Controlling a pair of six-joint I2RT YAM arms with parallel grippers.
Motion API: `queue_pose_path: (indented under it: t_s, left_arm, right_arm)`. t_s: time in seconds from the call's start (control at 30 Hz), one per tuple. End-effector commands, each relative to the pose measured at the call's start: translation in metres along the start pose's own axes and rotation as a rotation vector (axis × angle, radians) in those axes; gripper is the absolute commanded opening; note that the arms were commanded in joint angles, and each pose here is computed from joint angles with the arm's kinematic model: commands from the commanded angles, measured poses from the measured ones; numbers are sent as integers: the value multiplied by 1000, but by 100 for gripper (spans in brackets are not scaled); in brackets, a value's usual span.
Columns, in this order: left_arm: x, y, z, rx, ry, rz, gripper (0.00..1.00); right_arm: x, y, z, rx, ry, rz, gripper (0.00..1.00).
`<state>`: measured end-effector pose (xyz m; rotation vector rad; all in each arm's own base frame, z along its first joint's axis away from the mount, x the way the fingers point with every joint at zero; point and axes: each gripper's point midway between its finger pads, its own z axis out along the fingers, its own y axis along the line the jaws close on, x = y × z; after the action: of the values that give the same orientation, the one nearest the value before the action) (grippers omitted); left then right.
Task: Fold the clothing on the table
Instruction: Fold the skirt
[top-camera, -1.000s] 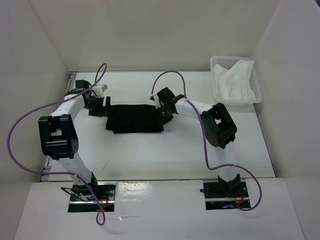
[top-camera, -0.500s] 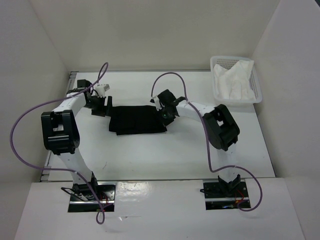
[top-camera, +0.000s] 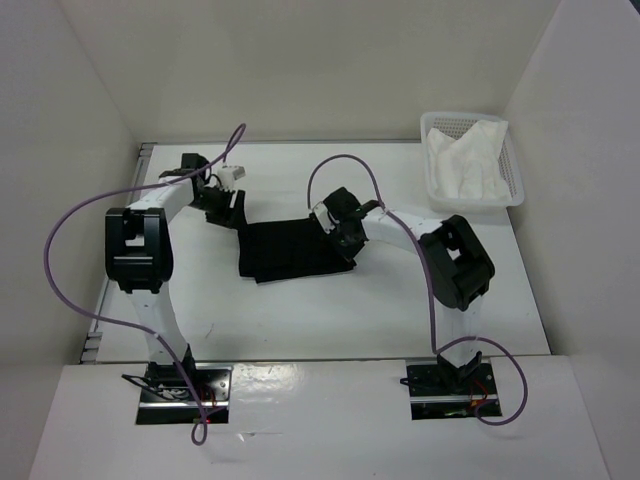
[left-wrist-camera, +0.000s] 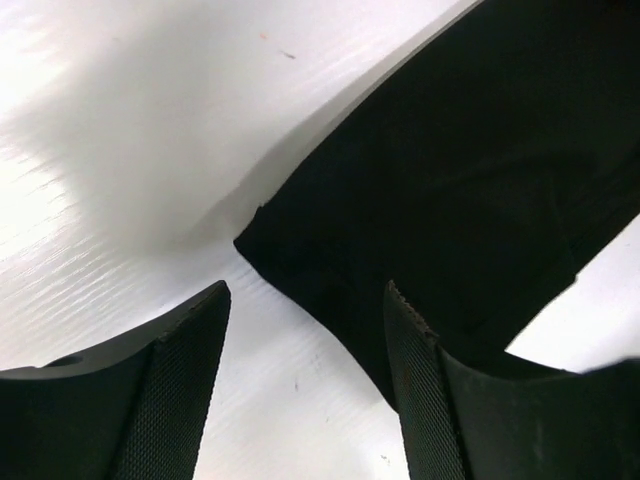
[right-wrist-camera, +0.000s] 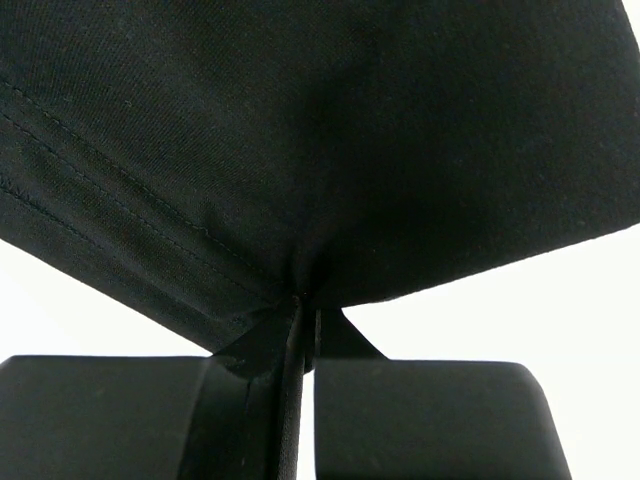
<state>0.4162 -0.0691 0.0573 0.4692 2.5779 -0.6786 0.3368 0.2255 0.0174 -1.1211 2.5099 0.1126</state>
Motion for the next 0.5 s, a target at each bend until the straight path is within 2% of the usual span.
queue_pose_path:
  t_s: [0.0,0.33,0.47]
  left_arm:
    - [0,-1,14,14,27,57,68]
    - [-10,9,23,14,23,89,42]
    - [-10,11,25,18,36,103,44]
  right_arm:
    - [26,0,-13,5,84,-52,0]
    - [34,4,-24,-22,96,-89,0]
    - [33,6,-24,-31,93,-89,0]
